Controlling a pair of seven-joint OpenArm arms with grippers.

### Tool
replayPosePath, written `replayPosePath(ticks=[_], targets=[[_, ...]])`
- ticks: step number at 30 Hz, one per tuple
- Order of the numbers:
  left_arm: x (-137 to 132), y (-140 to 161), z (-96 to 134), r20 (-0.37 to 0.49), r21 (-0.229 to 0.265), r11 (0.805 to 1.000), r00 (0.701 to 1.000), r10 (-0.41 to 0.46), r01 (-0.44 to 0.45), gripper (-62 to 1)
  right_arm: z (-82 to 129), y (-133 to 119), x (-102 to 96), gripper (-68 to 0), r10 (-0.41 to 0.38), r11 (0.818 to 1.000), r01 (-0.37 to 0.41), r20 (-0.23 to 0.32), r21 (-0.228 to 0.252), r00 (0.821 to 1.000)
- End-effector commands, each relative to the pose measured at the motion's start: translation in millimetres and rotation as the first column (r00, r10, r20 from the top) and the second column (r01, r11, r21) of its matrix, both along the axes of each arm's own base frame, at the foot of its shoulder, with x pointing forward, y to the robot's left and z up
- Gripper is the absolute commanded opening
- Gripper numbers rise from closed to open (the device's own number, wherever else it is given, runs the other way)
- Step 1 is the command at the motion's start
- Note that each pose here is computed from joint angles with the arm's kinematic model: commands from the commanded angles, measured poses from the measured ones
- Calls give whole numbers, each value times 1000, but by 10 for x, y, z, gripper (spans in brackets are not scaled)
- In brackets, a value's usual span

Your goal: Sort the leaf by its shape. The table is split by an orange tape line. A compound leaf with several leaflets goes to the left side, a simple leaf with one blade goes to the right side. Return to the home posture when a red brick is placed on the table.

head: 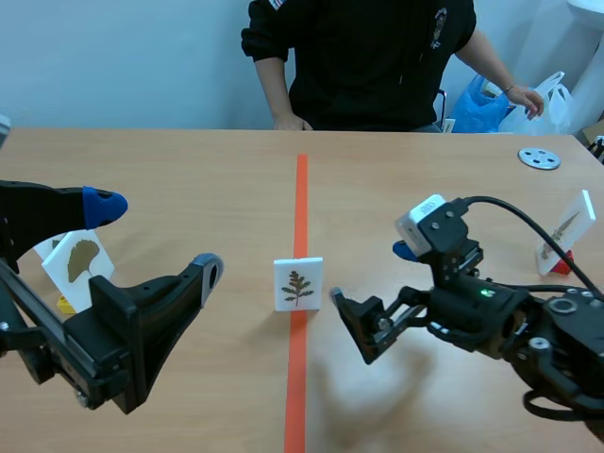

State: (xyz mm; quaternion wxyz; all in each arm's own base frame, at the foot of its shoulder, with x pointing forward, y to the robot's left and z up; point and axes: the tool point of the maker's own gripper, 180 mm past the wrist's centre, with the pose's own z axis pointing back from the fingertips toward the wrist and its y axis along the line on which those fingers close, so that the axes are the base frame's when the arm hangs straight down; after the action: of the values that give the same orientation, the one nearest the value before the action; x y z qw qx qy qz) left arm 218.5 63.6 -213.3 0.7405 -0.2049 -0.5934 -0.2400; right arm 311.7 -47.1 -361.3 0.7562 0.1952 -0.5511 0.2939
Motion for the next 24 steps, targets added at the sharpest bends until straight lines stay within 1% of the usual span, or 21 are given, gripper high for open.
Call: replayPosePath(ticks=[1,5,7,8,11,12,15,16,18,21,24], targets=[[14,2,53,16,-22,1000,1000,8,-7,14,155,111,122,4,13,1000,-15,52,23,999],[14,2,53,16,-22,1000,1000,8,-7,14,58,325,184,-15,27,1000,-28,48,5,998],[14,2,53,16,-22,1000,1000,8,-7,14,0,432,180,-21,44,999,-44,43,-7,998],[14,2,53,16,-22,1000,1000,8,-7,14,-19,478,186,-38,48,999,-48,45,-15,998],[14,3,52,16,-21,1000,1000,8,-7,14,-82,598,187,-117,55,998,-54,47,-38,997],[14,3,52,16,-21,1000,1000,8,-7,14,-103,634,184,-132,60,997,-57,48,-48,997],[14,3,52,16,-21,1000,1000,8,-7,14,-191,702,141,-136,81,994,-78,36,-73,996],[14,3,52,16,-21,1000,1000,8,-7,14,-211,704,136,-148,80,994,-77,35,-76,996],[14,3,52,16,-21,1000,1000,8,-7,14,-206,700,149,-190,71,995,-67,46,-76,996],[14,3,52,16,-21,1000,1000,8,-7,14,-177,728,150,-203,73,996,-69,56,-63,996],[14,3,52,16,-21,1000,1000,8,-7,14,-186,731,143,-295,82,994,-77,59,-76,995]])
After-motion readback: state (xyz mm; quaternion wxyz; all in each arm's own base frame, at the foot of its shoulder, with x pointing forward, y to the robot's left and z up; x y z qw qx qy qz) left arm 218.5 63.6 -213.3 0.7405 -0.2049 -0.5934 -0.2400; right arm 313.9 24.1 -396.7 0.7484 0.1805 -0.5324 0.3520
